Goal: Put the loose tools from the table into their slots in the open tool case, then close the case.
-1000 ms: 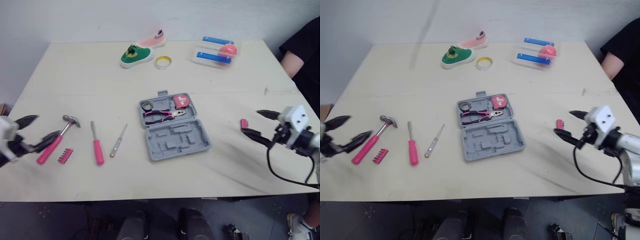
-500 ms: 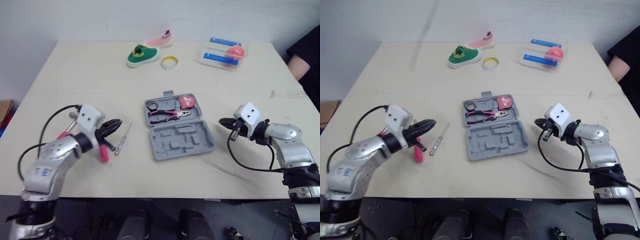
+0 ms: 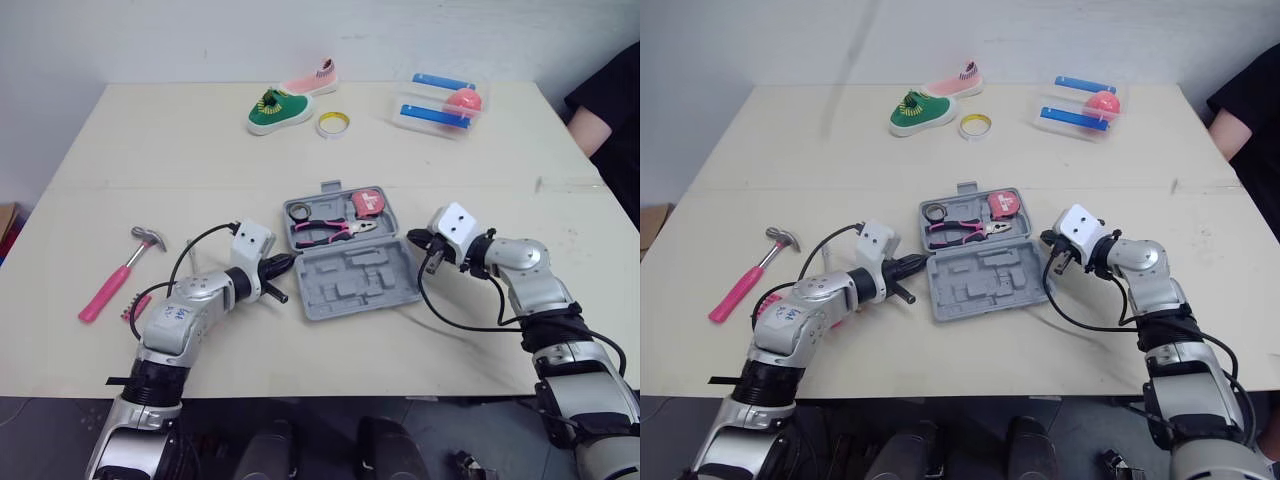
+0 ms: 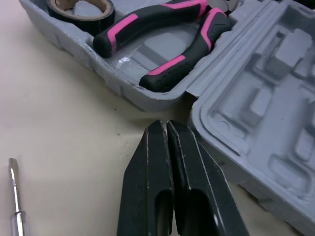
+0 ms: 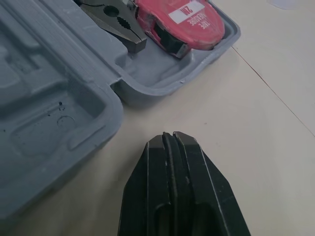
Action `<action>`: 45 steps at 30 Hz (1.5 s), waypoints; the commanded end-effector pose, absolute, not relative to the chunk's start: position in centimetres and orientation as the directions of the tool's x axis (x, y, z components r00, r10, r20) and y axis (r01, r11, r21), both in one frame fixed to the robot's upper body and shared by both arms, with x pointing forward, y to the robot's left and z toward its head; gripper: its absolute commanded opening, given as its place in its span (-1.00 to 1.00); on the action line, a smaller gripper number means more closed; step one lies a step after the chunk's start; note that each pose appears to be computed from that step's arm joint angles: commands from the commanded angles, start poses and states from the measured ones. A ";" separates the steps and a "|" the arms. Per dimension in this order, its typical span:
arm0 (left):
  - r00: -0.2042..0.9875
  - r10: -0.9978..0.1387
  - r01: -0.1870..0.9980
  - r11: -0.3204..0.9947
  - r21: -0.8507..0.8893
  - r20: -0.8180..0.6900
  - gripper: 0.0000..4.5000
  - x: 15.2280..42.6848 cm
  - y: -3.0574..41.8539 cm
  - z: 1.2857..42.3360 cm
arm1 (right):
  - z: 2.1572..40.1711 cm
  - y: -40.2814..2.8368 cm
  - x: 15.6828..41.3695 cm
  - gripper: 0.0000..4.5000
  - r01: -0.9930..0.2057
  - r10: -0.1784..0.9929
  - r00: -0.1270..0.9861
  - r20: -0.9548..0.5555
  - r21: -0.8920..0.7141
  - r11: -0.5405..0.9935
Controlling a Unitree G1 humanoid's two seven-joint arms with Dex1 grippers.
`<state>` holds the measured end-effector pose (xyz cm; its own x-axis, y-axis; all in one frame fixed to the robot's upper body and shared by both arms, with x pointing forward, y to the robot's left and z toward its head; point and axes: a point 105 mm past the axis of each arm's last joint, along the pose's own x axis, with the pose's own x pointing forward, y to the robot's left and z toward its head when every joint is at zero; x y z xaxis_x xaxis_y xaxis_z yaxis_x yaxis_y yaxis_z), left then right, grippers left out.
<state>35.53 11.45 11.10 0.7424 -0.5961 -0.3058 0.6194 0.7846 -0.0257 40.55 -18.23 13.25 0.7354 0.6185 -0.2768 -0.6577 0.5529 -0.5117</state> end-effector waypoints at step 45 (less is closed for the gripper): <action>0.557 -0.795 0.811 0.459 0.363 -0.239 -0.97 31.2 14.3 17.4 | 15.9 -27.6 29.1 -1.00 -0.722 0.680 0.676 -0.285 -0.440 0.533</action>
<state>31.84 13.20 15.17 0.5494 -0.7774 -0.3062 0.8283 0.4585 0.3220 29.55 -26.42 13.65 0.6481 0.6788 -0.3452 -0.7530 0.5037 -0.4234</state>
